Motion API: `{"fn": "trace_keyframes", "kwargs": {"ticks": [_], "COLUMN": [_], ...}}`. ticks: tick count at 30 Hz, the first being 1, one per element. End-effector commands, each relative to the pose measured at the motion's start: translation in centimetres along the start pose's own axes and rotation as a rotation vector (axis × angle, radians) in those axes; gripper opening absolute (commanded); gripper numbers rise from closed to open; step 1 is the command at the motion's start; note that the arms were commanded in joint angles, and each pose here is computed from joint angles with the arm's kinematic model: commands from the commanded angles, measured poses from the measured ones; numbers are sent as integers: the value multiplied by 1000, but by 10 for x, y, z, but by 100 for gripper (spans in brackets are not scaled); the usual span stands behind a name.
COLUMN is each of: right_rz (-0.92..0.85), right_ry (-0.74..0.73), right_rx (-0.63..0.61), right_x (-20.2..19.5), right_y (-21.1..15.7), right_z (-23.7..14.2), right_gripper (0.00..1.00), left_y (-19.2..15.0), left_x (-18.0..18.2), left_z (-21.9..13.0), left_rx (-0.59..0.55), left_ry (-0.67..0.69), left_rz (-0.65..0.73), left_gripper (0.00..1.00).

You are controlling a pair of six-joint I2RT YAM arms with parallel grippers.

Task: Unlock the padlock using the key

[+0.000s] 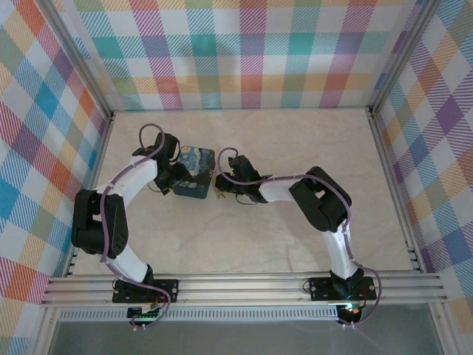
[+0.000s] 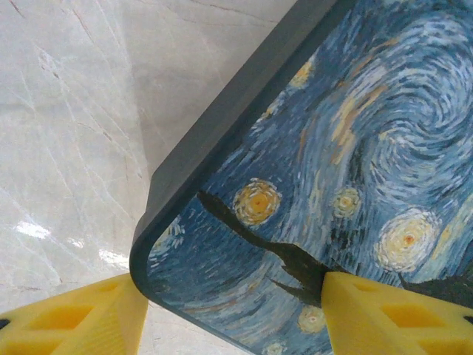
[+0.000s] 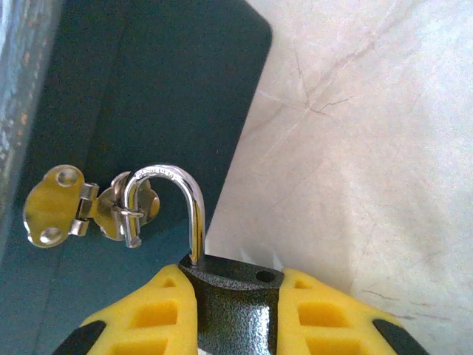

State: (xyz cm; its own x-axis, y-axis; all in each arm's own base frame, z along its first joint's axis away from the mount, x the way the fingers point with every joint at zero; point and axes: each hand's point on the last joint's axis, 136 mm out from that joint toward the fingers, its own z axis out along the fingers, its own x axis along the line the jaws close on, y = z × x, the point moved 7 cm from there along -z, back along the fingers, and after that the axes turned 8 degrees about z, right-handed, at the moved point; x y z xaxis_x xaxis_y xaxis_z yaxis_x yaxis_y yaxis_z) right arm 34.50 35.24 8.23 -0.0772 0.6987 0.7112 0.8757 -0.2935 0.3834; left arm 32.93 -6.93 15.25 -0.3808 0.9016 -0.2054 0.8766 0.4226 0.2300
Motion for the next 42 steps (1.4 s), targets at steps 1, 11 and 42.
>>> {"fn": "trace_keyframes", "kwargs": {"ticks": [1, 11, 42], "right_rz": [128, 231, -382], "right_ry": [133, 14, -206], "right_rx": [-153, -240, -290], "right_x": [31, 21, -64], "right_y": [24, 37, 81], "right_z": [-16, -35, -210], "right_gripper": [5, 7, 100], "left_y": [-19, -14, 31], "left_x": [18, 14, 57], "left_z": [6, -3, -43], "left_rx": [89, 75, -718], "left_ry": [73, 57, 115], "left_rz": [-23, -51, 367], "left_gripper": [63, 63, 100]}}
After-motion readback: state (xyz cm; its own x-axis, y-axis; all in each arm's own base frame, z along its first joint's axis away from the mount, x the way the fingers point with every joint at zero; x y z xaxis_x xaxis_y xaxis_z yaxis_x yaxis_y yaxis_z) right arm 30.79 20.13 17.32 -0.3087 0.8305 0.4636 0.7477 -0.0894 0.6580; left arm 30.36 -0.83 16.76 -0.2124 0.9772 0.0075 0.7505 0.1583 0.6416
